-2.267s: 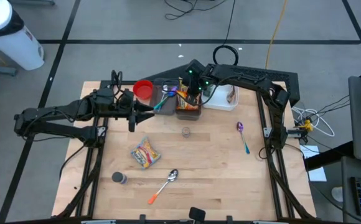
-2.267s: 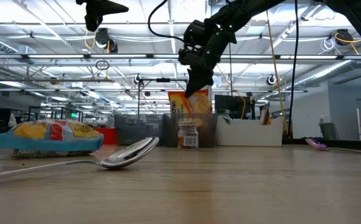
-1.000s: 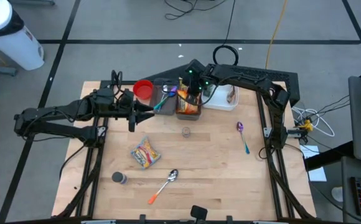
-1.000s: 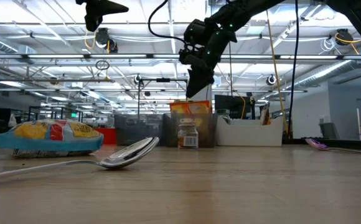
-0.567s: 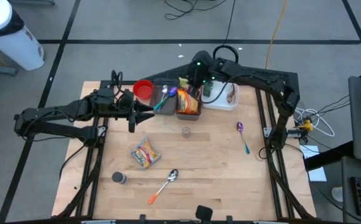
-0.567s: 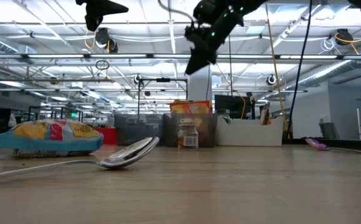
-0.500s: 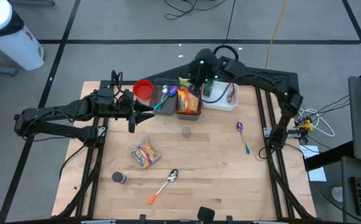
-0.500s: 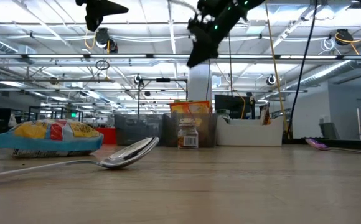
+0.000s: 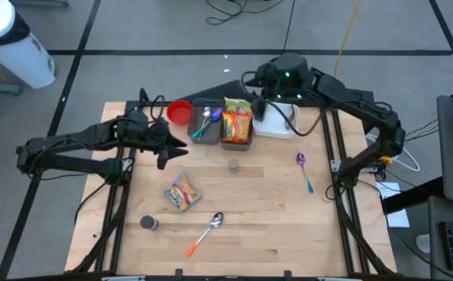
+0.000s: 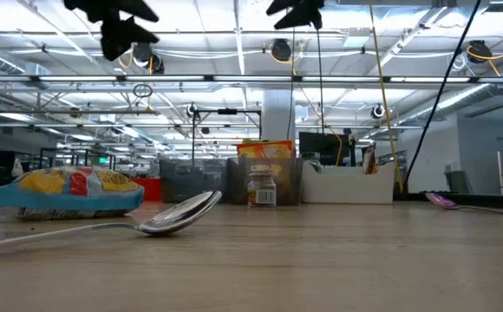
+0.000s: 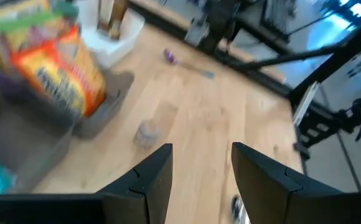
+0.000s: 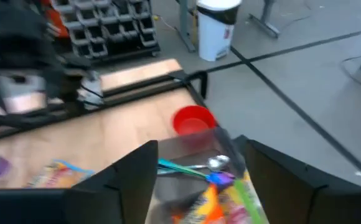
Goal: Pick & Place Food Item
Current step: Put the brown seasoning bottle into the white bin
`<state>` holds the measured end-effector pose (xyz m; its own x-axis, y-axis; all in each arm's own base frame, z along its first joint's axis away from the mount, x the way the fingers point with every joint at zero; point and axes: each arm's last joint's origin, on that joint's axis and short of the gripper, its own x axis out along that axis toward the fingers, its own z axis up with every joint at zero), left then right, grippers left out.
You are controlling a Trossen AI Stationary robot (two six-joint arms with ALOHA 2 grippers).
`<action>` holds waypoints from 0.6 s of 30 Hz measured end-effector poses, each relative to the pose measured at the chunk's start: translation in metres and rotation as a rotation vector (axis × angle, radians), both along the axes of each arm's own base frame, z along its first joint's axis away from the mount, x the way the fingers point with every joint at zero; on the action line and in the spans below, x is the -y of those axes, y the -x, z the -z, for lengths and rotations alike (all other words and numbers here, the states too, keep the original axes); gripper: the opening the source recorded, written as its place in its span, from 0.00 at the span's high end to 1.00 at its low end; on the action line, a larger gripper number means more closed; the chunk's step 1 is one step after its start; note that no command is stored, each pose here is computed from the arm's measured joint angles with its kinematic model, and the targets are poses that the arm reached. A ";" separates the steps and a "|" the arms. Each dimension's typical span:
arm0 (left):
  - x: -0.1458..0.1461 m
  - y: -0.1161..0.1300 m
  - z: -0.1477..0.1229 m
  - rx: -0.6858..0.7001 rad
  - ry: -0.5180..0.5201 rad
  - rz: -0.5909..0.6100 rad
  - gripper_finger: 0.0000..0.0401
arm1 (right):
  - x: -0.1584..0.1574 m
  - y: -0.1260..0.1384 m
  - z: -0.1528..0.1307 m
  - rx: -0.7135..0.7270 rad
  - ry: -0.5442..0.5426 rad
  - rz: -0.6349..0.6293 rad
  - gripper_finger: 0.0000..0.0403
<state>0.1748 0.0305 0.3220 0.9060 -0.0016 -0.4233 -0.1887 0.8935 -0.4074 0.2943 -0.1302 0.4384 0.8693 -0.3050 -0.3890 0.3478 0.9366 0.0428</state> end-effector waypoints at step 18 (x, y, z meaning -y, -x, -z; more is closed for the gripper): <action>0.028 0.013 0.011 -0.159 0.102 0.075 0.58 | -0.120 -0.049 0.128 0.029 -0.208 -0.296 0.35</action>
